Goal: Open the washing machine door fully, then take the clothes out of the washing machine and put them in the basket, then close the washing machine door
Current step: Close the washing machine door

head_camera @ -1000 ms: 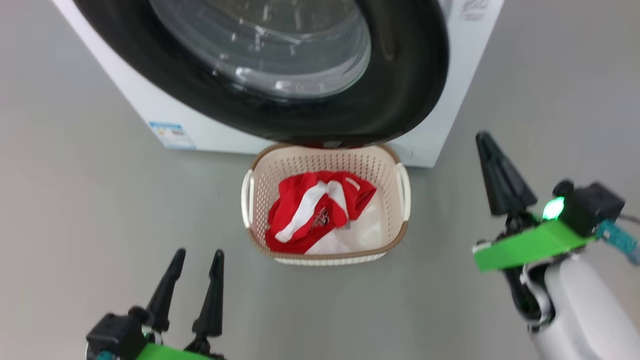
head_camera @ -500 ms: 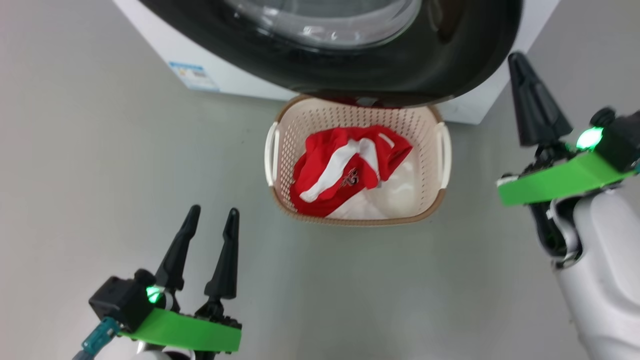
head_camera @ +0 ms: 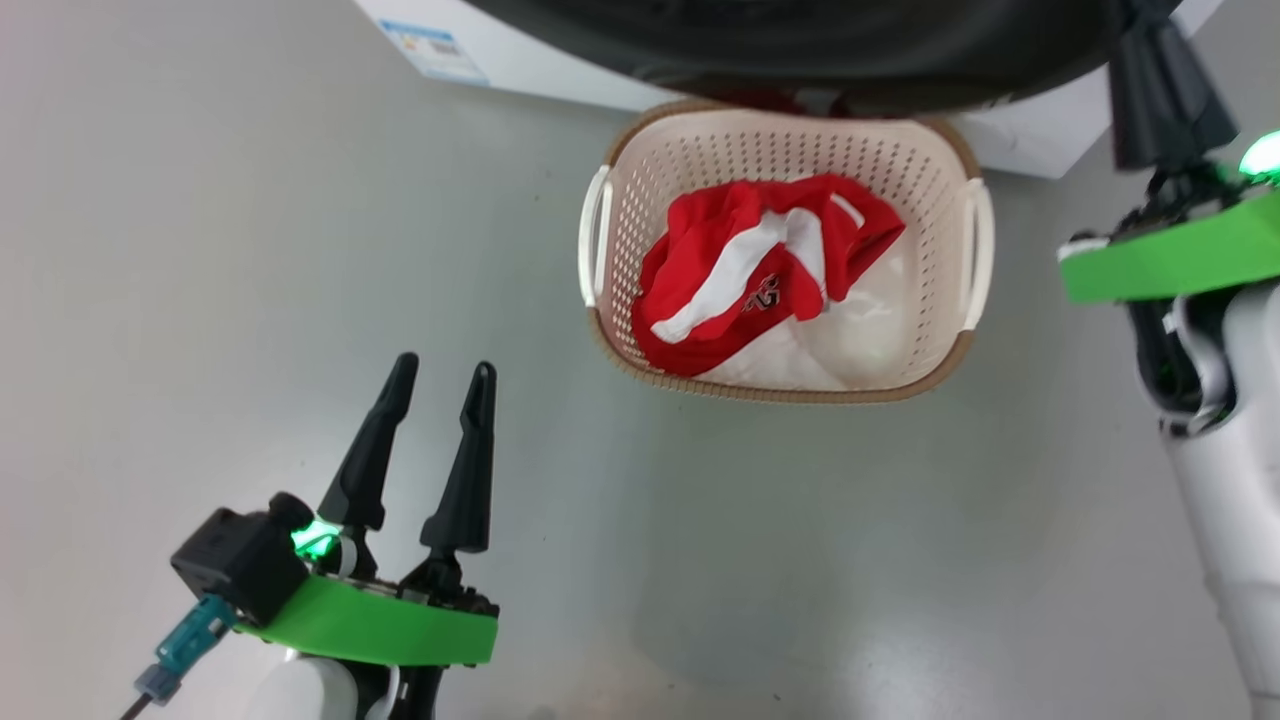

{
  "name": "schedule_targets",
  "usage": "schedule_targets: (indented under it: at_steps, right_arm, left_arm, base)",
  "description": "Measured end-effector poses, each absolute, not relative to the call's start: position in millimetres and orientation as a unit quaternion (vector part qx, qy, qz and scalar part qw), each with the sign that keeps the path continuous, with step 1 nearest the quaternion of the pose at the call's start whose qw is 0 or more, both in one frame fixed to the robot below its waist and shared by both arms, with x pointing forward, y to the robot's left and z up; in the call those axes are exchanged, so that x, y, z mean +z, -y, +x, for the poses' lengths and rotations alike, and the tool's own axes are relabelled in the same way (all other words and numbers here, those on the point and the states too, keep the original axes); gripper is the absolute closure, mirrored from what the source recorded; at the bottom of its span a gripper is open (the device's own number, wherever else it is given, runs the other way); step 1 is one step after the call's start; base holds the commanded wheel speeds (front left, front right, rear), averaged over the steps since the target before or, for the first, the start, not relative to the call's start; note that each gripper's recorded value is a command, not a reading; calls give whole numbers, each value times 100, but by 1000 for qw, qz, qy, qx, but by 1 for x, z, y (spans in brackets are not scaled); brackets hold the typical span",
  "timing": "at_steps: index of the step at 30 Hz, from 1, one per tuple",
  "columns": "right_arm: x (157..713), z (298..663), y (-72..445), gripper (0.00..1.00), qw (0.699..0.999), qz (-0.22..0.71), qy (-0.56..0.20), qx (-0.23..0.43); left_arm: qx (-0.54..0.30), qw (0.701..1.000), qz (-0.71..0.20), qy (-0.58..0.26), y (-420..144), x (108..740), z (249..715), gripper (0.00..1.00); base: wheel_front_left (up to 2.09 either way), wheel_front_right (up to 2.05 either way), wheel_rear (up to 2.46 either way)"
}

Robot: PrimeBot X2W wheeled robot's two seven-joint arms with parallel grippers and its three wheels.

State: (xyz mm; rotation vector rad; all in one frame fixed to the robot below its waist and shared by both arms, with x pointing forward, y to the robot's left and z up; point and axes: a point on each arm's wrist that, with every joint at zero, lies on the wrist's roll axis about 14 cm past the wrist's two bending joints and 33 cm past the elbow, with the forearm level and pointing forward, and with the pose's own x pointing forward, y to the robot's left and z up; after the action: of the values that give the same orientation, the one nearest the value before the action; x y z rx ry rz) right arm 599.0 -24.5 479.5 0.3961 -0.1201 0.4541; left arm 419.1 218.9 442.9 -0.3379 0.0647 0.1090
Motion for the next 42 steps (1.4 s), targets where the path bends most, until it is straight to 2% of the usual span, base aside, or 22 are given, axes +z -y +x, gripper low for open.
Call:
schedule_targets:
  at_steps: [15, 28, 29, 30, 31, 32, 33, 42]
  right_arm:
    - [483, 643, 28, 100, 948, 234, 94, 197]
    - [495, 631, 23, 100, 948, 218, 95, 212]
    - [492, 626, 22, 85, 948, 215, 88, 215]
    - [488, 620, 21, 65, 949, 213, 80, 218]
    - [484, 613, 20, 58, 950, 211, 72, 221]
    - [482, 607, 19, 25, 950, 210, 66, 223]
    - [479, 601, 18, 0, 950, 209, 59, 225]
    - [471, 556, 27, 0, 955, 196, 22, 223]
  left_arm:
    - [59, 984, -164, -43, -222, 429, 432, 0]
    - [50, 984, -167, -26, -219, 442, 436, 0]
    - [49, 984, -167, -25, -219, 443, 436, 0]
    - [49, 985, -166, -23, -219, 445, 435, 0]
    - [48, 985, -164, -21, -218, 447, 435, 0]
    - [48, 985, -164, -21, -218, 448, 433, 0]
    - [48, 985, -162, -19, -218, 449, 432, 0]
    - [44, 987, -151, -17, -215, 456, 419, 0]
  base:
    - [0, 0, 0]
    - [0, 0, 0]
    - [0, 0, 0]
    - [0, 0, 0]
    - [0, 0, 0]
    - [0, 0, 0]
    - [0, 0, 0]
    - [0, 0, 0]
